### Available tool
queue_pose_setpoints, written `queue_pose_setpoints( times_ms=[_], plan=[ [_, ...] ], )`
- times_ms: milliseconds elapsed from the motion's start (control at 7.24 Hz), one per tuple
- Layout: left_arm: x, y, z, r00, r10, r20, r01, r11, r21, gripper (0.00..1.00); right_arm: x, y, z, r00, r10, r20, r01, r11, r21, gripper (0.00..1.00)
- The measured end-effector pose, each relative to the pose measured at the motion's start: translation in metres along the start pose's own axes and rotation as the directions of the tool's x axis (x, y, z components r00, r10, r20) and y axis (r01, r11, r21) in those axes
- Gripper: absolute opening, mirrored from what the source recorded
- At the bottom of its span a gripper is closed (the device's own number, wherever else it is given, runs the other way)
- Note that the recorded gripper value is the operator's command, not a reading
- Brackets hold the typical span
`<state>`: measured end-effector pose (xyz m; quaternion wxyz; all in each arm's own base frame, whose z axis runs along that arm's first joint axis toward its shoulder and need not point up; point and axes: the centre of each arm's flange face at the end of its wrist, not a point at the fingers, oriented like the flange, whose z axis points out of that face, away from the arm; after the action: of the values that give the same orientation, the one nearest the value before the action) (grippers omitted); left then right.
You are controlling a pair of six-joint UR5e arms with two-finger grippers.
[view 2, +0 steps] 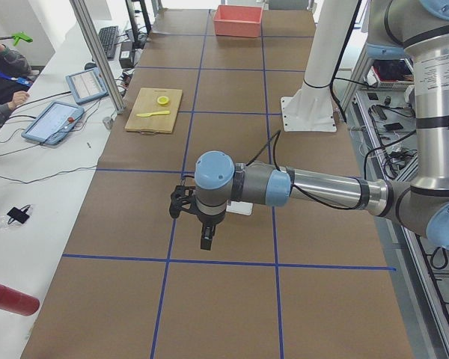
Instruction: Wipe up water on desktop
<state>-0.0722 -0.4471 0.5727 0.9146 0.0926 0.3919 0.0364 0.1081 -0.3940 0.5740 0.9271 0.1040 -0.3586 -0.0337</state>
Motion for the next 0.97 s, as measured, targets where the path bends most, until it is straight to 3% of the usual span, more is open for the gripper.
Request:
queue_pose_setpoints(
  times_ms=[553,967],
  plan=[
    [0.010,-0.035,-0.010,0.992,0.126,0.005,-0.126,0.985,0.121,0.99,-0.007,0.004,-0.003,0.997,-0.079,0.015,0.078,0.995,0.060,1.00],
    [0.036,-0.041,-0.012,0.988,0.151,-0.012,-0.145,0.965,0.219,0.99,-0.045,-0.019,0.008,0.999,0.025,0.039,-0.026,0.999,0.038,1.00]
  ],
)
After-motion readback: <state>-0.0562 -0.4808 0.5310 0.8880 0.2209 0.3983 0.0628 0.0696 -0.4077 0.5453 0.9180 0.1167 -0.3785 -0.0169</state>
